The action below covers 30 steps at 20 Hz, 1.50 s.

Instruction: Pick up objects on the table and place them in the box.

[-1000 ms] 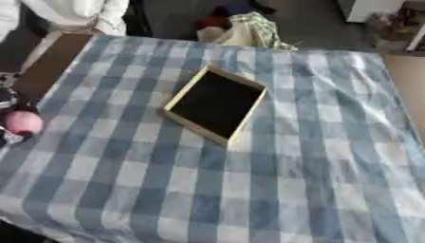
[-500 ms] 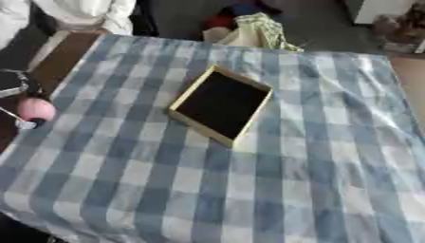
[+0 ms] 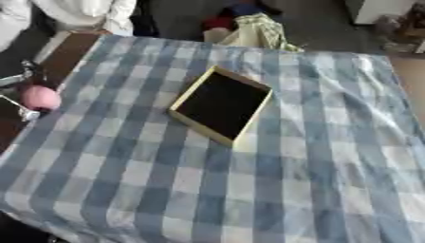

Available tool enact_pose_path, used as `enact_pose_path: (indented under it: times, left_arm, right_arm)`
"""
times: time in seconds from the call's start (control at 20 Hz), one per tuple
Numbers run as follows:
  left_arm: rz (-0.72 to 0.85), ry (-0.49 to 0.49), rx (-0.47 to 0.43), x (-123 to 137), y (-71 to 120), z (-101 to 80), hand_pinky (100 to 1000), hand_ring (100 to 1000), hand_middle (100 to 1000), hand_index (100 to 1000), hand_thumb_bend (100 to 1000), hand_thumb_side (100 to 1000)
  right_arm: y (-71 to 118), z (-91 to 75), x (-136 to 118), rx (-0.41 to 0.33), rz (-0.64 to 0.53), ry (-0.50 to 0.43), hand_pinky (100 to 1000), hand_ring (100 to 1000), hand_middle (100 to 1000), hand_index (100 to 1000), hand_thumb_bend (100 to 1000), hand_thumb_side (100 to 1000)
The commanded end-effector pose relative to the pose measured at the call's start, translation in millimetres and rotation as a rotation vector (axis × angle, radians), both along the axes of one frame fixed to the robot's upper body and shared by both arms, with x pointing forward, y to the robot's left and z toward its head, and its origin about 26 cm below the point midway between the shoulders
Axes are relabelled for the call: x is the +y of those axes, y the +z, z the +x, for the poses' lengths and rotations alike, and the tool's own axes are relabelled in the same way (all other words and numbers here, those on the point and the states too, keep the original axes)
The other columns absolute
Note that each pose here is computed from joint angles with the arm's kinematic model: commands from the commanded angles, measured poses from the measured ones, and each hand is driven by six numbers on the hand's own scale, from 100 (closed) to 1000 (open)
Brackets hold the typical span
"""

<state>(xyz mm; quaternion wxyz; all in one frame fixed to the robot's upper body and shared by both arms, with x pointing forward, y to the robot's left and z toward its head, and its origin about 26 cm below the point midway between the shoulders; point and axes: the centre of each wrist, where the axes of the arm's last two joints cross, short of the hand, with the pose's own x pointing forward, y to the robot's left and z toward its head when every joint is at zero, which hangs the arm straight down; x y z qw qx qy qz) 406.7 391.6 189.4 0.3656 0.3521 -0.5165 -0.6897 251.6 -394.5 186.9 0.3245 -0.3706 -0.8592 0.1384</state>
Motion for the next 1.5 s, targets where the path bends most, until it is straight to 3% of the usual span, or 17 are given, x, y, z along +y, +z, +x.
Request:
enact_pose_path:
  times: [0.05,0.3,0.65,1.15,1.5]
  left_arm:
    - [0.023,-0.077,-0.068,-14.9,32.3,3.5,429,611,574,696,357,110]
    - [0.006,-0.22,-0.105,-60.4,54.1,17.1,423,606,570,693,334,102]
    - [-0.064,-0.39,-0.12,-129.5,70.6,33.4,401,587,556,679,227,100]
    - [-0.11,-0.565,-0.097,-213.5,75.7,42.5,390,576,547,671,131,101]
    - [-0.118,-0.584,-0.076,-249.0,64.6,50.8,384,569,543,667,100,124]
  right_arm:
    - [10.8,-1.8,0.5,-0.023,-0.029,0.012,784,602,666,736,100,875]
    - [11.5,-1.6,0.5,-0.023,-0.034,0.015,785,603,667,736,100,874]
    - [11.0,-1.1,1.5,-0.022,-0.032,0.022,786,602,666,736,100,875]
    - [12.7,1.6,4.5,-0.035,-0.023,0.044,786,600,664,736,100,876]
    - [15.4,4.3,7.2,-0.051,-0.016,0.063,786,598,663,736,100,880]
